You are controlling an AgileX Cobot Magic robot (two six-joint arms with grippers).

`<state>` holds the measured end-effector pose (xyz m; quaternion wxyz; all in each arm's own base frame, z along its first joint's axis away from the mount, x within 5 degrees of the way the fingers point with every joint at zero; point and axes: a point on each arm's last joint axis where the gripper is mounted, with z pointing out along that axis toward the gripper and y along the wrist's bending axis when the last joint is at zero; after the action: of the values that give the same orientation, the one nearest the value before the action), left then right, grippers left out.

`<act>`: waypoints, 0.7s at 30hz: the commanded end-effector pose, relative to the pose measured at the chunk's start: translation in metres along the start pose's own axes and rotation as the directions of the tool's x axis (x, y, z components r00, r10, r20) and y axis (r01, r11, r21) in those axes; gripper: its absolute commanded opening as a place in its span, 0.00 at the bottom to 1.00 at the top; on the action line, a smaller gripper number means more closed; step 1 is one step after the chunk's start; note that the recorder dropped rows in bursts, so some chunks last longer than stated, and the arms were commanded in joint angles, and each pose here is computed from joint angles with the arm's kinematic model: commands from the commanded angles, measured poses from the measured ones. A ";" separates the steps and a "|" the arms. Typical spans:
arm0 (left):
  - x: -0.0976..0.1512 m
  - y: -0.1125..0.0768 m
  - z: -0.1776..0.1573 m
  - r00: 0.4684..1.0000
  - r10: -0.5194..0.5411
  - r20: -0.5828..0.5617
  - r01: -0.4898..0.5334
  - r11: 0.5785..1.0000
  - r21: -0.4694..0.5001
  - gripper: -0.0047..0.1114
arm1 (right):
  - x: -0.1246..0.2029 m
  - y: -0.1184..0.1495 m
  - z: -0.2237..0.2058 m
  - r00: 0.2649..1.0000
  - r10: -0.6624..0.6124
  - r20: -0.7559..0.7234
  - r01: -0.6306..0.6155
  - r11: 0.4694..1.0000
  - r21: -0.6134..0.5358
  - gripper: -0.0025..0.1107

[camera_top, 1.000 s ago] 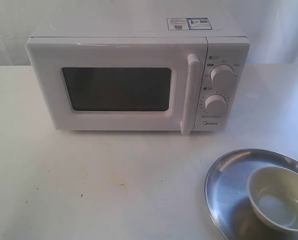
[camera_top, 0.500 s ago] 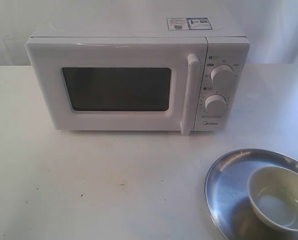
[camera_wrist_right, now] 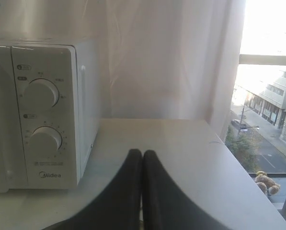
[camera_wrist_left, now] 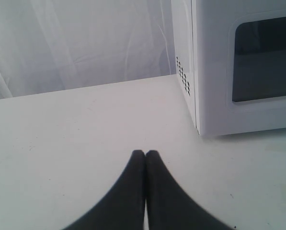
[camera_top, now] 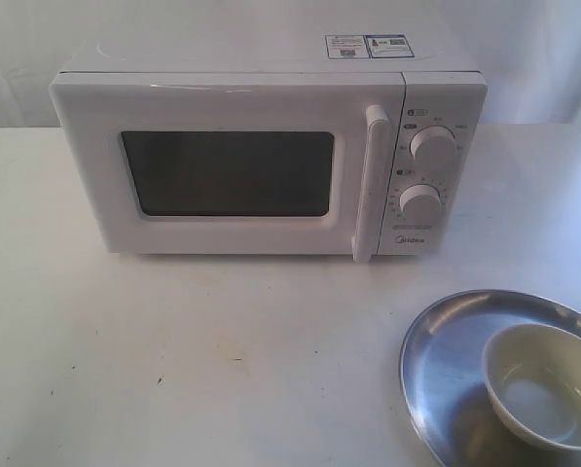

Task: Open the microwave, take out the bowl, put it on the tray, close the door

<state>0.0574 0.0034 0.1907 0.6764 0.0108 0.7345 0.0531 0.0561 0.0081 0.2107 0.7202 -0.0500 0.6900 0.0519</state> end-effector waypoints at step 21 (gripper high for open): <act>-0.001 0.000 0.000 1.000 -0.006 0.002 0.006 1.000 0.003 0.04 | 0.003 0.000 0.000 1.000 0.000 -0.015 0.000 1.000 0.004 0.02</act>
<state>0.0574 0.0034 0.1907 0.6764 0.0108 0.7345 0.0531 0.0561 0.0082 0.2093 0.7148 -0.0467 0.6956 0.0556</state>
